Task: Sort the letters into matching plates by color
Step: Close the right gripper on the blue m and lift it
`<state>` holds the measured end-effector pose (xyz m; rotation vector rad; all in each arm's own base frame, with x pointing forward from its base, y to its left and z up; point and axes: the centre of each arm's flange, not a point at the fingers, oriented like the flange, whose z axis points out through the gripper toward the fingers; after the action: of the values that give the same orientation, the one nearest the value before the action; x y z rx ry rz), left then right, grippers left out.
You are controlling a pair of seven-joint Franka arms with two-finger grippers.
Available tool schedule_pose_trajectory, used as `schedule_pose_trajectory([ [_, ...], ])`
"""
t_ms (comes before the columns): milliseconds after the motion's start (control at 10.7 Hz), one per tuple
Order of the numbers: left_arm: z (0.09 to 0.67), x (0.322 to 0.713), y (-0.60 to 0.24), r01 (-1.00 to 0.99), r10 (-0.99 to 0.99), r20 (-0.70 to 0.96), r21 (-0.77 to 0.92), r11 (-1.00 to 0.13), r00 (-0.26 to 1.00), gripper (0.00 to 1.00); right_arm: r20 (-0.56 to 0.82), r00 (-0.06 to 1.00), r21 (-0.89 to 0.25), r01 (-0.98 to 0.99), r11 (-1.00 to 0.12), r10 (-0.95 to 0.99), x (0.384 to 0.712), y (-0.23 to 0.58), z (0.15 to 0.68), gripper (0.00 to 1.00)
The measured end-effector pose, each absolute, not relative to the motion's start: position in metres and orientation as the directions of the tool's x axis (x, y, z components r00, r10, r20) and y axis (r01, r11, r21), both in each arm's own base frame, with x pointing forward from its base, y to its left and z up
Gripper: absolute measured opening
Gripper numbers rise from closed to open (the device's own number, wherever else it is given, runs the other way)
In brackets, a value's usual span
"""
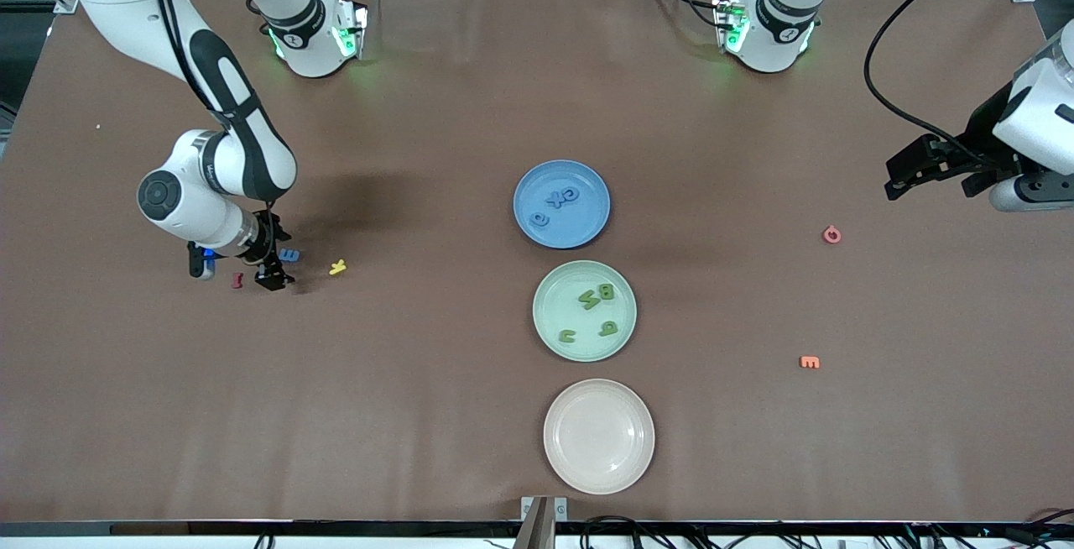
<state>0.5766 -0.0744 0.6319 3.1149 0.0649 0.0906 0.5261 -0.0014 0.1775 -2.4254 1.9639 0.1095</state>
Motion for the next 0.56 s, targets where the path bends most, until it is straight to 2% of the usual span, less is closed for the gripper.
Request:
schedule_pose_trajectory([
  [280, 0.6301, 0.5746, -0.0675, 0.059, 0.062, 0.046, 0.056, -0.997, 0.997, 1.0, -0.068, 0.235, 0.035, -0.971, -0.237, -0.97, 0.5219, -0.0016, 0.1742, 0.95],
  [559, 0.627, 0.5751, -0.0649, 0.064, 0.067, 0.042, 0.057, -0.996, 0.997, 1.0, -0.071, 0.287, 0.037, -0.956, -0.29, -0.955, 0.5179, -0.0024, 0.1711, 0.74],
])
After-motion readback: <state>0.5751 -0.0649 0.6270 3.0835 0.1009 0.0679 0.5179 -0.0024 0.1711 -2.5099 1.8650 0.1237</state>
